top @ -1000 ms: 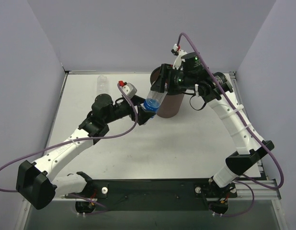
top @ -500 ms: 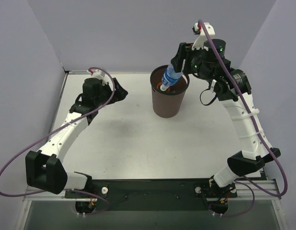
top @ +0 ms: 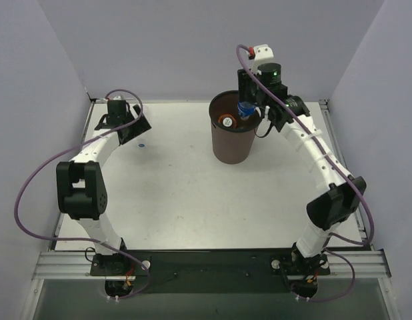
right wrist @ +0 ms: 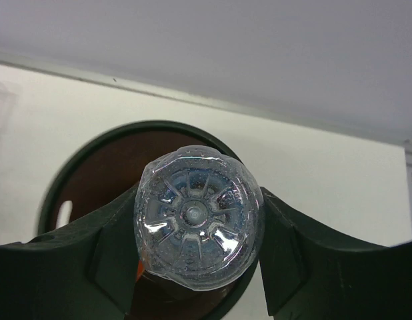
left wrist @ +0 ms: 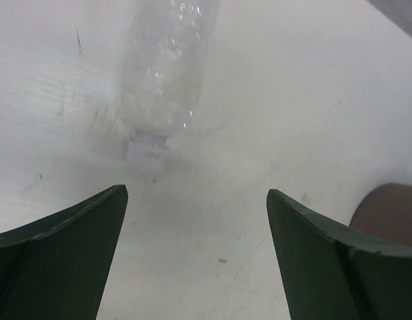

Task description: Put the plastic bottles in the bin

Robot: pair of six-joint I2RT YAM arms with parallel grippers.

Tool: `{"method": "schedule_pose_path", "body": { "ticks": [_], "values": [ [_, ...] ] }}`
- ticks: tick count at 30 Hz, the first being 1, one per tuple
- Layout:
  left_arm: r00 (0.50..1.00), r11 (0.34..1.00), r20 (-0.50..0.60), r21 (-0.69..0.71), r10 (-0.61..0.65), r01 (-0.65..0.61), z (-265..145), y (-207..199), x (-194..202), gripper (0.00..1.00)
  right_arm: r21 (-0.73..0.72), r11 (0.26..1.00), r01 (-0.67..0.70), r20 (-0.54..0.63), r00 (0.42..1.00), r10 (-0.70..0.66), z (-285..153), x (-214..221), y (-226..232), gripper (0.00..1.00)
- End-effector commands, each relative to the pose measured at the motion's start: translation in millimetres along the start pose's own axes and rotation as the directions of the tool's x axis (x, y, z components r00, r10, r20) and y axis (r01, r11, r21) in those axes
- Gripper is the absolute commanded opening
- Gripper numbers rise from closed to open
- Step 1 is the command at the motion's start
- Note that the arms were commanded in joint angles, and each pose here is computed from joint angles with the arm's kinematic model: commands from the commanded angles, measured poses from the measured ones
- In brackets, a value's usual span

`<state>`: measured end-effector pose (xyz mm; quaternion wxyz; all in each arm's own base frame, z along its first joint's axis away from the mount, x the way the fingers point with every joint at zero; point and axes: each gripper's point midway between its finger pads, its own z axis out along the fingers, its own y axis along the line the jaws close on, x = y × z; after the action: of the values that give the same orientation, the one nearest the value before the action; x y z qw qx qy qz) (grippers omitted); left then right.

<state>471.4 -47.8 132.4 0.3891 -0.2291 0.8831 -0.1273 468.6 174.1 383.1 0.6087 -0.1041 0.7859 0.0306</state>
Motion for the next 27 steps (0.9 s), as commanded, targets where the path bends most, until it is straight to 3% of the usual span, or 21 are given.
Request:
{"method": "schedule_pose_path", "body": {
  "ticks": [1,3,4,5,7,10,18,24,27],
  "values": [
    [0.996,0.998,0.069,-0.037,0.048,-0.045,23,6,-51,0.96,0.102,0.994,-0.047,-0.089,0.994,0.056,65,72,-24,0.32],
    [0.993,0.998,0.11,-0.059,0.038,-0.031,29,19,-77,0.96,0.117,0.99,-0.078,-0.145,0.985,0.094,83,100,-25,0.41],
    [0.994,0.996,0.097,-0.072,0.05,-0.043,39,25,-76,0.97,0.114,0.99,-0.08,-0.157,0.983,0.098,86,103,-24,0.54],
    [0.994,0.996,0.099,-0.075,0.053,-0.046,42,27,-81,0.97,0.11,0.991,-0.074,-0.191,0.977,0.094,83,107,-23,0.6],
    [0.993,0.995,0.091,-0.072,0.069,-0.063,56,29,-88,0.98,0.086,0.992,-0.093,-0.157,0.982,0.106,76,84,-18,0.79],
    [0.995,0.995,0.056,-0.055,0.084,-0.081,72,29,-86,0.97,0.068,0.993,-0.099,-0.089,0.99,0.105,57,50,-16,0.94],
    [0.995,0.993,0.004,0.069,0.099,-0.099,99,11,-69,0.97,0.012,0.99,-0.139,-0.024,0.99,0.139,3,-10,-14,0.9],
    [0.991,0.987,-0.024,0.095,0.133,-0.13,112,9,-59,0.95,-0.01,0.981,-0.195,-0.043,0.98,0.195,-30,-8,-7,0.88],
    [0.988,0.984,-0.037,0.111,0.147,-0.143,122,5,-61,0.88,-0.013,0.981,-0.191,-0.06,0.98,0.19,-41,-1,-4,0.86]
  ]
}}
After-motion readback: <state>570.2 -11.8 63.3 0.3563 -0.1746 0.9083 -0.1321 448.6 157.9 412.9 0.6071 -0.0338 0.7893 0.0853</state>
